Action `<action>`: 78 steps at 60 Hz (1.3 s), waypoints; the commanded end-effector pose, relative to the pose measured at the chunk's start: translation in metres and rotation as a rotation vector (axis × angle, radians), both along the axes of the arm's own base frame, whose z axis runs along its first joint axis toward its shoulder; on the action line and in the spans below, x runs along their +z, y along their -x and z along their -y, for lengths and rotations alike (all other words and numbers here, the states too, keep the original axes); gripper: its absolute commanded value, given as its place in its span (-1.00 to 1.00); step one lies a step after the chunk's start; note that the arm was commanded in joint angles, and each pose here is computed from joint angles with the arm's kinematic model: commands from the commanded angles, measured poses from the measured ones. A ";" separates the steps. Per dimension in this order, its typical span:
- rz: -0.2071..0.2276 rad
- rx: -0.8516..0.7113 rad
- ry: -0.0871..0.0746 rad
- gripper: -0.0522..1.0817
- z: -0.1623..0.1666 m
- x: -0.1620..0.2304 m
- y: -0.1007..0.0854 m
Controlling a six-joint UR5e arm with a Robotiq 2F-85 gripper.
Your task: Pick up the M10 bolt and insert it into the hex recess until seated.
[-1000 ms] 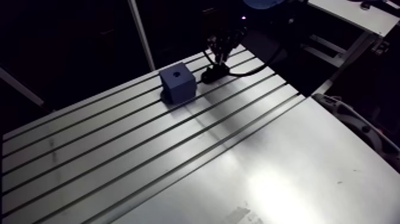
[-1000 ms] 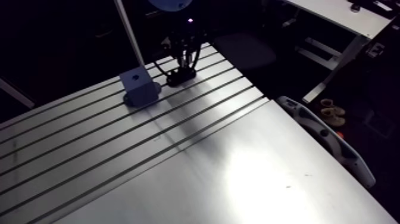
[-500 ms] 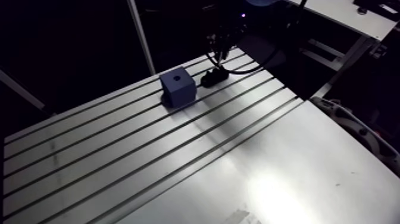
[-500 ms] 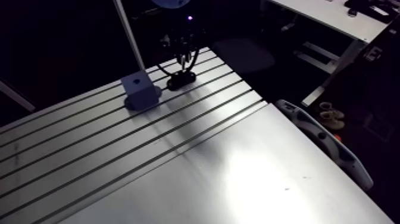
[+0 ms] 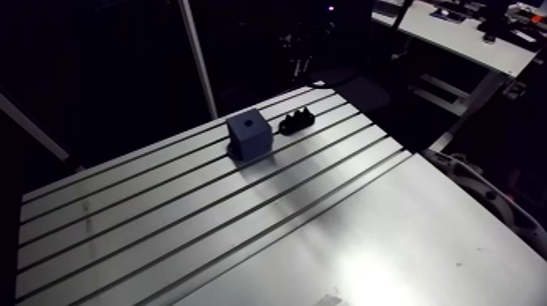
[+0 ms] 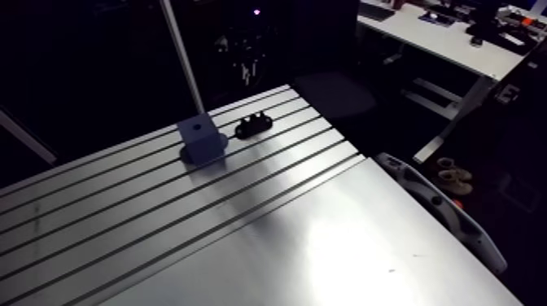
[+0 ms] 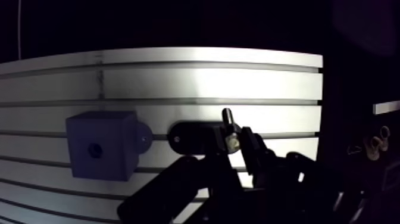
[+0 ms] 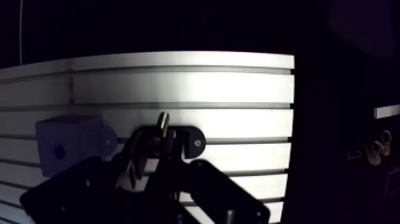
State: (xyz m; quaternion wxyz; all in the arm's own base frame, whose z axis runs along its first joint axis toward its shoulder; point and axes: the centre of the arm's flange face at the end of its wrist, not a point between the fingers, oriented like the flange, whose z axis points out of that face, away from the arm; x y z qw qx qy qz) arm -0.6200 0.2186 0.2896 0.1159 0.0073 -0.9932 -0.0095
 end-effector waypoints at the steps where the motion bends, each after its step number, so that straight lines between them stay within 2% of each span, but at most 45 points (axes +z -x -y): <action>1: 0.009 0.004 0.007 0.81 0.012 0.031 -0.001; 8: 0.025 -0.005 0.017 0.89 0.015 0.043 -0.002; 15: 0.044 -0.061 0.038 0.95 0.015 0.058 -0.005; 19: 0.048 -0.088 0.043 0.97 0.016 0.067 -0.007; 26: 0.077 -0.107 0.059 0.99 0.024 0.080 -0.009; 32: 0.098 -0.095 0.069 0.99 0.036 0.094 -0.006; 34: 0.122 -0.100 0.081 0.99 0.043 0.102 -0.003; 37: 0.131 -0.101 0.084 0.99 0.047 0.108 -0.001; 43: 0.154 -0.098 0.076 0.99 0.060 0.119 0.002; 49: 0.159 -0.103 0.058 0.99 0.069 0.126 0.009; 52: 0.165 -0.100 0.043 0.99 0.073 0.129 0.011; 54: 0.169 -0.095 0.040 0.99 0.076 0.130 0.012; 67: 0.205 -0.034 0.035 0.96 0.087 0.138 0.023; 71: 0.222 0.040 0.031 0.95 0.094 0.138 0.028; 78: 0.279 0.229 0.028 0.94 0.104 0.126 0.037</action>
